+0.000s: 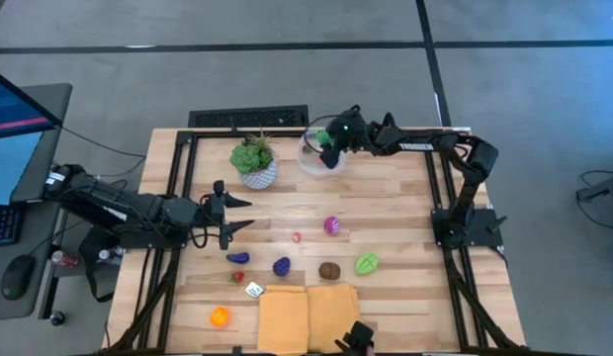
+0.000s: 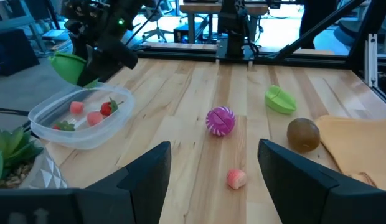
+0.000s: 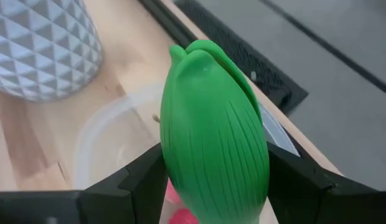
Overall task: Pick and placing Produce into tupperware
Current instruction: Put the corn into the transparent bin
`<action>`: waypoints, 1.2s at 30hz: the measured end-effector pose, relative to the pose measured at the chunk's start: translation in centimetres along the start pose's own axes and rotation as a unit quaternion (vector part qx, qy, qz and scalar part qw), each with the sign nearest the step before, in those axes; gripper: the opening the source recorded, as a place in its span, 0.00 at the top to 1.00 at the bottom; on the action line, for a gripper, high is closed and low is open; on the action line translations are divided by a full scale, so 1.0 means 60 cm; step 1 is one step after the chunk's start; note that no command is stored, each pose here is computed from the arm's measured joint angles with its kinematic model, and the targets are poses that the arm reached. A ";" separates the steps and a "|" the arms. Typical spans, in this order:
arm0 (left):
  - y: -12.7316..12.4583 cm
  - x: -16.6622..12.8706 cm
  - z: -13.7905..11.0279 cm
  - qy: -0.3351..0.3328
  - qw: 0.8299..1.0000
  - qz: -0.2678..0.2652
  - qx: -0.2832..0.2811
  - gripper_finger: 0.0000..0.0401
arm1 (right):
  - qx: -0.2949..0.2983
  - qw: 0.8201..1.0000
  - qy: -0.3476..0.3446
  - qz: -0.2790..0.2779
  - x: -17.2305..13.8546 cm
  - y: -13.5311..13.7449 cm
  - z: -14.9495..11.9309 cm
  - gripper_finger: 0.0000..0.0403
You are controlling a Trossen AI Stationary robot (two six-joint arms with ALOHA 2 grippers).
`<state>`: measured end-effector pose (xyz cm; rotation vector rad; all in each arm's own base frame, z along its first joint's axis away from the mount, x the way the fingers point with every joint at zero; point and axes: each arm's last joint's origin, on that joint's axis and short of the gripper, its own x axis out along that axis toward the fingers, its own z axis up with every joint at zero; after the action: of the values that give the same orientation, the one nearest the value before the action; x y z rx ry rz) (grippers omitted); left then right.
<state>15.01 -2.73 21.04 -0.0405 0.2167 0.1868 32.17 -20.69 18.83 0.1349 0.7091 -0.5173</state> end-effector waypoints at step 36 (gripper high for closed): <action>0.001 0.000 0.000 -0.001 1.000 0.010 -0.007 0.42 | 0.041 0.990 0.104 0.082 0.034 -0.045 0.005 0.37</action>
<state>15.00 -2.69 21.05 -0.0525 0.2133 0.2084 32.30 -23.97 17.90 0.3260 0.8719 -0.3771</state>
